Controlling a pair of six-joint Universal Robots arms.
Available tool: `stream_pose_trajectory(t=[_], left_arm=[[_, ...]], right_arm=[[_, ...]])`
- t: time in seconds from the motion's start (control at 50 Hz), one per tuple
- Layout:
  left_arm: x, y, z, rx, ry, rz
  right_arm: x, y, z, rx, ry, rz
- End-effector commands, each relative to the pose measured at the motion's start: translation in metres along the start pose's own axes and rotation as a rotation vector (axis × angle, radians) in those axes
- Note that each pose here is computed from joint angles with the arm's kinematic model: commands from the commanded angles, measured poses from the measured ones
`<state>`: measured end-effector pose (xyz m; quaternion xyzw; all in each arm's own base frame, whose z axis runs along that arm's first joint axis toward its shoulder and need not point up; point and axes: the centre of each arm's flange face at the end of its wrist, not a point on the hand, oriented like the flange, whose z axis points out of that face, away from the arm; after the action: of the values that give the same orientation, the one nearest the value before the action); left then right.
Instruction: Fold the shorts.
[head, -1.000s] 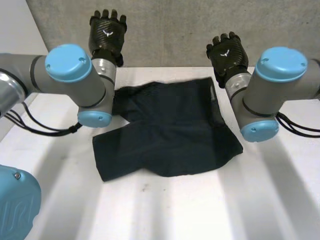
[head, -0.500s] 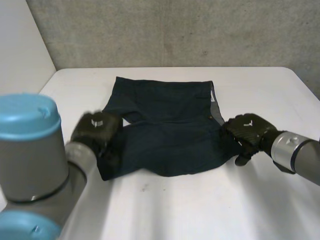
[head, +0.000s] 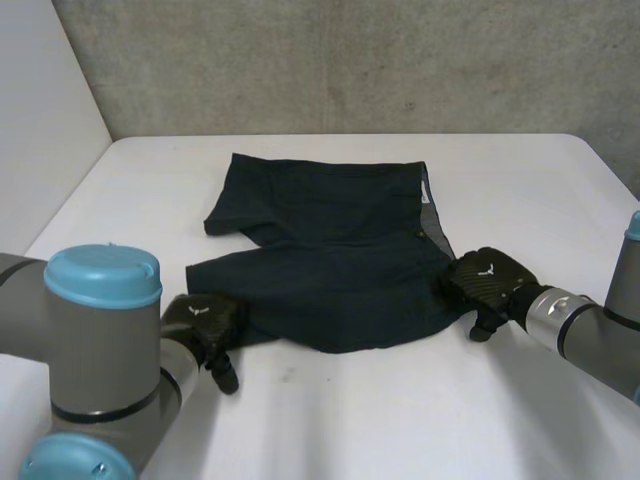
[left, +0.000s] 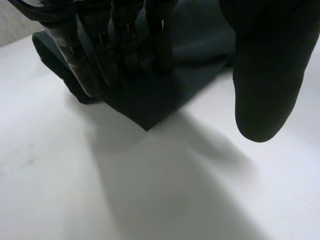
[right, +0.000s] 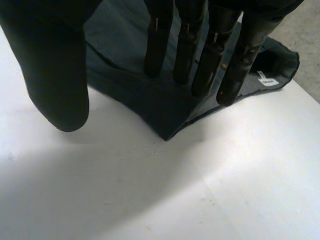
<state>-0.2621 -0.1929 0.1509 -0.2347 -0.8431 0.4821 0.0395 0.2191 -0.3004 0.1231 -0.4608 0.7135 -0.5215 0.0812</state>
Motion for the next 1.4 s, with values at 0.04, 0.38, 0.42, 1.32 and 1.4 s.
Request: stream_pose_trajectory(t=[0.04, 0.38, 0.42, 1.32, 1.4], left_arm=[[-0.003, -0.013, 0.019, 0.044, -0.021, -0.015], [-0.01, -0.022, 0.046, 0.057, -0.05, -0.032], [-0.009, -0.021, 0.049, 0.053, -0.047, -0.031], [-0.012, -0.018, 0.079, 0.097, -0.081, 0.121], [-0.011, -0.015, 0.075, 0.071, -0.074, 0.127]], right_arm=[[0.008, -0.004, 0.009, 0.02, 0.018, -0.008], [0.014, 0.0, 0.029, 0.015, 0.038, -0.011], [0.013, 0.0, 0.031, 0.018, 0.034, -0.014], [0.008, -0.024, 0.023, 0.059, 0.027, 0.065], [0.009, -0.024, 0.023, 0.058, 0.03, 0.066]])
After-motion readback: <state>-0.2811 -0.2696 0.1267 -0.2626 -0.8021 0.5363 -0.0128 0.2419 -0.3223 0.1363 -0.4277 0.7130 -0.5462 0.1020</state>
